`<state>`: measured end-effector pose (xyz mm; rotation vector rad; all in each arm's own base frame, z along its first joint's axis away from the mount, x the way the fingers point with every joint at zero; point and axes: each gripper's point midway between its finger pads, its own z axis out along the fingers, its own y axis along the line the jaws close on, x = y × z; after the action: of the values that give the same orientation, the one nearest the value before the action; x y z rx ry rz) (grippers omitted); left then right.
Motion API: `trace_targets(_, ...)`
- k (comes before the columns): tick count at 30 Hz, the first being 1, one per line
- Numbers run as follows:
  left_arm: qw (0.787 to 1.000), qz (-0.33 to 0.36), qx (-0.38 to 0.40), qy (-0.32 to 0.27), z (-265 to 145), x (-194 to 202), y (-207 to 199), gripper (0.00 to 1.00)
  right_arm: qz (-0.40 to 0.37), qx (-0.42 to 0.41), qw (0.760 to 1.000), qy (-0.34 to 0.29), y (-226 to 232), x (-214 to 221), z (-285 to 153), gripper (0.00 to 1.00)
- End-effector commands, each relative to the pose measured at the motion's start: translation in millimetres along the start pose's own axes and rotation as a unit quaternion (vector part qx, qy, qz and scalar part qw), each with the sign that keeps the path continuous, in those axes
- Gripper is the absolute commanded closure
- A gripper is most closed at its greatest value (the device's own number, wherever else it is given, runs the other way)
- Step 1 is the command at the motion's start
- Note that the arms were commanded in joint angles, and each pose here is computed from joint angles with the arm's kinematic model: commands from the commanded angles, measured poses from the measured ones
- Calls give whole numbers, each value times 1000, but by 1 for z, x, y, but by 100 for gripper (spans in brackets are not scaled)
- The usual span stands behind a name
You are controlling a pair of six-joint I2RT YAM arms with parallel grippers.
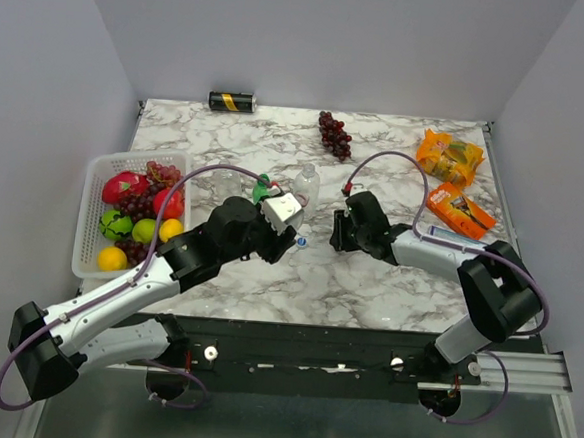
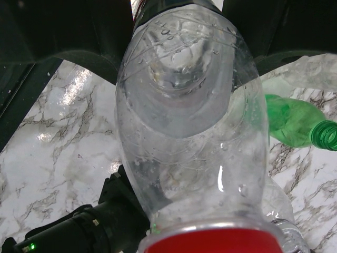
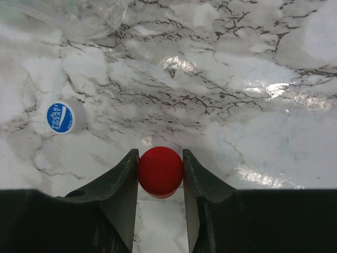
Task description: Unscrew the bottle caps
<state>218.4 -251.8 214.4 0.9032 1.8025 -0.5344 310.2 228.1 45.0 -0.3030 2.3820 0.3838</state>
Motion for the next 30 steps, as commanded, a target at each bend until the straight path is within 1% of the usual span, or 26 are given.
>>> trace_targets(1, 1000, -2, 2, -10, 2, -4, 0, 66, 8, 16, 1000, 6, -3, 5, 13, 62)
trace_targets(9, 1000, -2, 5, -11, 2, -5, -1, 66, -1, 65, 998, 7, -20, 10, 17, 58)
trace_targets(10, 1000, -2, 6, -10, 2, -5, -1, 66, 0, 74, 997, 6, -23, 10, 18, 53)
trace_targets(12, 1000, -1, 8, -11, 2, -5, -2, 66, -1, 82, 997, 14, -25, 13, 20, 48)
trace_targets(13, 1000, -2, 8, -12, 2, -6, -2, 66, 2, 83, 996, 17, -25, 13, 20, 41)
trace_targets(16, 1000, -1, 8, -12, 2, -6, -2, 66, 4, 78, 997, 17, -22, 11, 19, 34)
trace_targets(21, 1000, -1, 13, -15, 1, -7, -4, 66, 9, 63, 998, 8, -15, 3, 13, 30)
trace_targets(24, 1000, 1, 18, -15, 0, -7, -6, 66, 11, 60, 998, 6, -14, 2, 8, 30)
trace_targets(26, 999, 3, 26, -20, 0, -9, -9, 66, 14, 54, 998, -8, -12, -5, -2, 30)
trace_targets(28, 998, 9, 56, -29, -1, -12, -19, 66, 15, 49, 999, -11, -11, -7, -11, 31)
trace_targets(29, 997, 10, 67, -31, -1, -12, -22, 66, 15, 37, 999, -31, -6, -19, -25, 32)
trace_targets(30, 996, 13, 81, -33, -2, -12, -28, 66, 14, 31, 999, -30, -5, -19, -33, 32)
